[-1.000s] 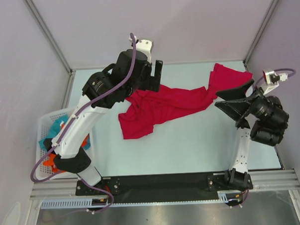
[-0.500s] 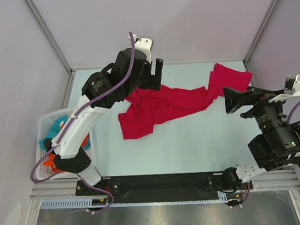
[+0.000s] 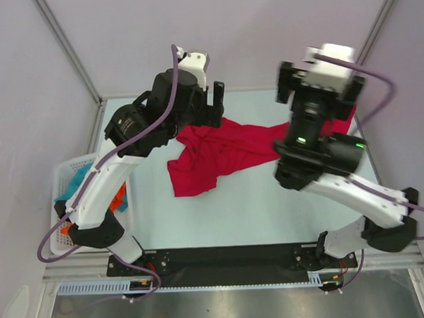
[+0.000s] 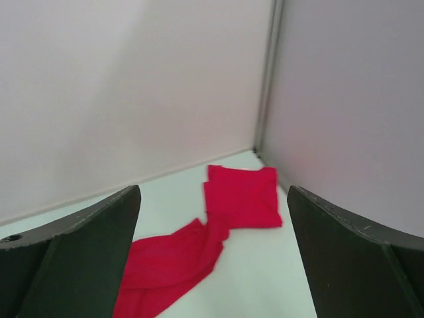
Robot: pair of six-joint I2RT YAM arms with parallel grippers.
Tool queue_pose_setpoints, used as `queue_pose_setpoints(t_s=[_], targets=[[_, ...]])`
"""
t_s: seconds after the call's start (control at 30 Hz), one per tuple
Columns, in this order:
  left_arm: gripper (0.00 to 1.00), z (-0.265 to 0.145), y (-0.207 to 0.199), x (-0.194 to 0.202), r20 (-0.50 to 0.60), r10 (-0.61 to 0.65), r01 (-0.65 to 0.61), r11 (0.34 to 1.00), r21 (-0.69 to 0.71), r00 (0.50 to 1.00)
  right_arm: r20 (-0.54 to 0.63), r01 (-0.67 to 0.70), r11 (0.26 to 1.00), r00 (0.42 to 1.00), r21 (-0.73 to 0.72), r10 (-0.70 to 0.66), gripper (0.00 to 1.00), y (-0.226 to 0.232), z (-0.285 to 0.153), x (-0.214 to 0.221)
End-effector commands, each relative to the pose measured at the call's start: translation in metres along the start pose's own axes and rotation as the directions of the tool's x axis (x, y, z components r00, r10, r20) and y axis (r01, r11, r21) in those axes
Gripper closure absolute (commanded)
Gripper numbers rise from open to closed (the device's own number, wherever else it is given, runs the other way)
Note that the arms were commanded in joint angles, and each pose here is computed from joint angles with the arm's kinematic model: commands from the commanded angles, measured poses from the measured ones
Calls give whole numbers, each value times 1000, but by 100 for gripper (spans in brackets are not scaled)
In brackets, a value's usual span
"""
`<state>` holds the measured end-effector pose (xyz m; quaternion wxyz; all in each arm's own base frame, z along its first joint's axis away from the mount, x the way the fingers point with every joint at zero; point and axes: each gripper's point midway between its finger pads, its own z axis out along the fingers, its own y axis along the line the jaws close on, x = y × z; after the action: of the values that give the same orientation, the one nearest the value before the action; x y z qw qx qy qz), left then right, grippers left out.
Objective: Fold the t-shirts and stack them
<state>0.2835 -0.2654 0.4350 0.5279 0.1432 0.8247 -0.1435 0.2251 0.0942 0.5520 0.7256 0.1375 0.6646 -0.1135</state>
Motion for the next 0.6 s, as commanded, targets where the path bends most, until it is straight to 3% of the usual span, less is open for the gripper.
queue_pose_setpoints(t_s=[0.0, 0.37, 0.57], targets=[[11, -18, 1, -13, 56, -34, 33, 999, 26, 998, -277, 165, 979, 953, 116, -127, 0, 34, 12, 62], [11, -38, 23, -13, 85, -30, 33, 999, -29, 996, -276, 129, 961, 959, 245, -59, 0, 80, 63, 63], [10, -39, 52, -5, 48, -63, 69, 988, -141, 997, -317, 257, 931, 933, 260, -169, 0, 102, 79, 101]])
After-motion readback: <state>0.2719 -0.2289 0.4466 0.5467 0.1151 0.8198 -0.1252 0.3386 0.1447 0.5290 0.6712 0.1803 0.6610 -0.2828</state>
